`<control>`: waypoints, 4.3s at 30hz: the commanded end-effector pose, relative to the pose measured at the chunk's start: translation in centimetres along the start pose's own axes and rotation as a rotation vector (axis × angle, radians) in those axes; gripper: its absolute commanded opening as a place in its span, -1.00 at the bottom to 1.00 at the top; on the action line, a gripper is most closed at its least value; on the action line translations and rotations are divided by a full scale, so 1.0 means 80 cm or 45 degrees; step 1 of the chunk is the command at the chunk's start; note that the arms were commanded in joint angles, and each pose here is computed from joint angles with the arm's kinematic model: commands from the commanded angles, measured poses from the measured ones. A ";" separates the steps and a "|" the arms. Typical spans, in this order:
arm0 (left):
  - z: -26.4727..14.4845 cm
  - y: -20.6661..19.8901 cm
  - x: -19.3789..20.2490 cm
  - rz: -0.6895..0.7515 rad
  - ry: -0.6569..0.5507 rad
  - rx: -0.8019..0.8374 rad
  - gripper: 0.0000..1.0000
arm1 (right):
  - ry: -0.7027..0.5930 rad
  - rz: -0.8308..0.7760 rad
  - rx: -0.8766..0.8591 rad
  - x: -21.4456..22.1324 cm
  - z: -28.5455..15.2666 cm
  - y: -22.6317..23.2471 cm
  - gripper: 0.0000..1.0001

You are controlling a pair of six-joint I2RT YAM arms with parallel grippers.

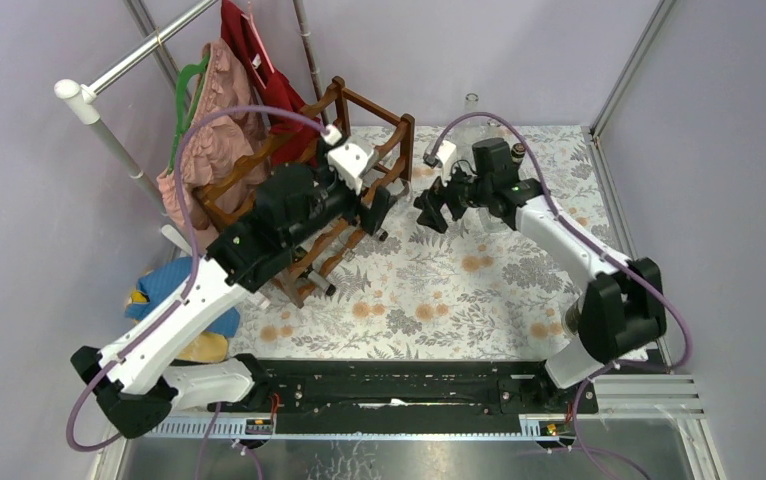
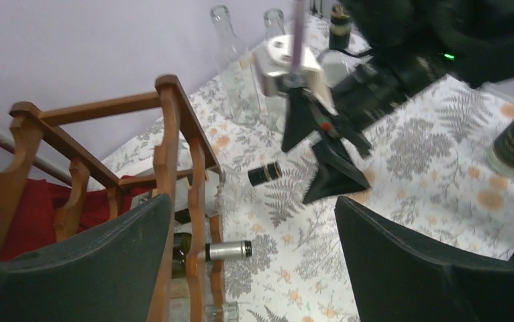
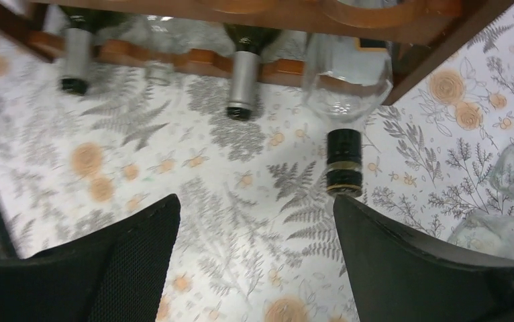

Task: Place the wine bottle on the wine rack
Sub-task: Move the wine rack to the center of the board, then adjust the wine bottle in the wine rack.

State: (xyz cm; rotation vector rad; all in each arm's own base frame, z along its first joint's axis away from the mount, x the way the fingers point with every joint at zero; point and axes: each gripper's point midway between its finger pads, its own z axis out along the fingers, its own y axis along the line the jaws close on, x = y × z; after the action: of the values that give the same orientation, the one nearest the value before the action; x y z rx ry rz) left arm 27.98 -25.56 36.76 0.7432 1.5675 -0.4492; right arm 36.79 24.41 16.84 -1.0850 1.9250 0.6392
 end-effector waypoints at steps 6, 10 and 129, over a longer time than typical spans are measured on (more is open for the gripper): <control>0.037 0.065 0.038 -0.094 0.323 -0.148 0.97 | -0.121 -0.125 -0.308 -0.018 -0.105 0.115 0.82; 0.057 0.095 0.066 -0.015 0.441 -0.197 0.97 | -0.266 -0.129 -0.276 -0.014 -0.126 0.113 0.85; -0.050 0.069 0.078 0.044 -0.062 -0.106 0.68 | 0.086 0.370 0.126 0.119 0.100 0.009 -1.00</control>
State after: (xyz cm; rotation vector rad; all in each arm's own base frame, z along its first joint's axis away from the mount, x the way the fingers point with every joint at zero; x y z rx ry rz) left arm 28.33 -17.76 30.53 0.6954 1.5858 -0.3953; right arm 37.88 25.49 6.67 -0.7566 2.1206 0.5877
